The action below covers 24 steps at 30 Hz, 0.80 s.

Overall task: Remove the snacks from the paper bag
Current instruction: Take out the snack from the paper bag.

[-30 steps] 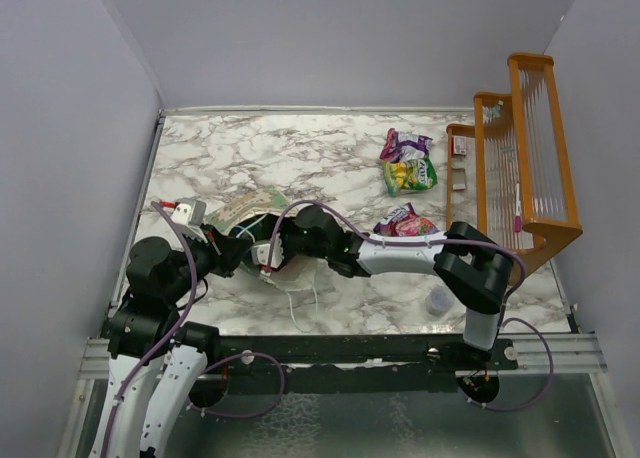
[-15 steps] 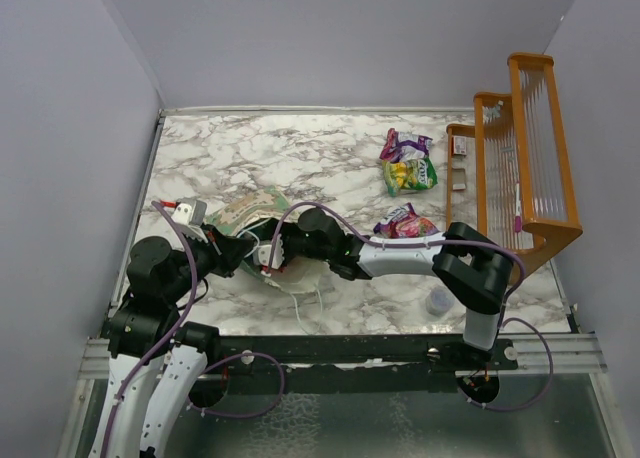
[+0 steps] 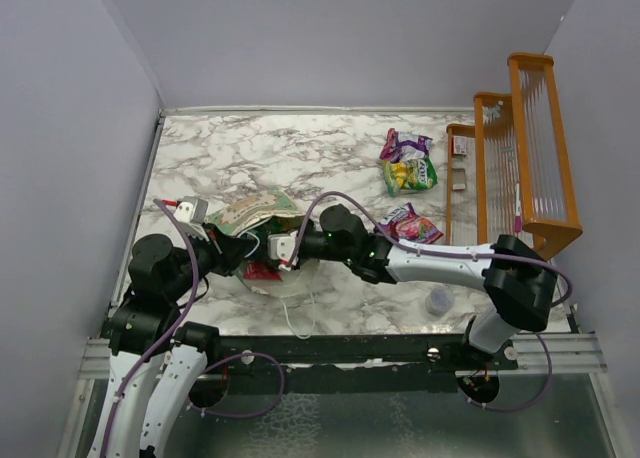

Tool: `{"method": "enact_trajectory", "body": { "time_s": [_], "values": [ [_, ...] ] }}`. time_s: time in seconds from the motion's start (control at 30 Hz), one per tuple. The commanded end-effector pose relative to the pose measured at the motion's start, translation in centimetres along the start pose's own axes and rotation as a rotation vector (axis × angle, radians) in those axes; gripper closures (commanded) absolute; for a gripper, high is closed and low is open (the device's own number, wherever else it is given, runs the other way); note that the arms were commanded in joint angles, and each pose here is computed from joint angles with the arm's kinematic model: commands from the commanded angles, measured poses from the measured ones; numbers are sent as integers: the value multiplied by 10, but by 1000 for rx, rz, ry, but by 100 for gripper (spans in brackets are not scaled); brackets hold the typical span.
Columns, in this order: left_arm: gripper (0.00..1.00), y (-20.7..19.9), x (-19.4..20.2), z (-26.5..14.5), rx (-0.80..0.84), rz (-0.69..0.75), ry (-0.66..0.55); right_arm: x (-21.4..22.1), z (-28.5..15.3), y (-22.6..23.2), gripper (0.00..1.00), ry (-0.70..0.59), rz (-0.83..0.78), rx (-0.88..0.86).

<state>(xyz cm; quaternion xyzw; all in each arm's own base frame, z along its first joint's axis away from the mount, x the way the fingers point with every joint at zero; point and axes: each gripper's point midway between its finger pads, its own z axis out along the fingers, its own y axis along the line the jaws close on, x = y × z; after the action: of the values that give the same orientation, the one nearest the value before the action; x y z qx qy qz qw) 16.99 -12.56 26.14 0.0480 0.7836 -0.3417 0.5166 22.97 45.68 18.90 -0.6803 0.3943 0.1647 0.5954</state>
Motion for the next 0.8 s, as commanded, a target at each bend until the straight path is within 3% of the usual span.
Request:
{"method": "enact_trajectory", "body": {
  "time_s": [0.0, 0.43, 0.63, 0.77],
  "values": [
    [100, 1, -1, 2, -5, -2, -1, -57, -20, -9, 99, -183, 78, 9],
    [100, 3, -1, 3, -12, -7, 2, -145, -83, -36, 99, -435, 205, 4],
    [100, 3, 0, 3, -13, -10, 7, -169, -120, -28, 99, -464, 299, -90],
    [100, 2, 0, 3, -7, -7, 9, -178, -158, -35, 99, -446, 354, -57]
  ]
}}
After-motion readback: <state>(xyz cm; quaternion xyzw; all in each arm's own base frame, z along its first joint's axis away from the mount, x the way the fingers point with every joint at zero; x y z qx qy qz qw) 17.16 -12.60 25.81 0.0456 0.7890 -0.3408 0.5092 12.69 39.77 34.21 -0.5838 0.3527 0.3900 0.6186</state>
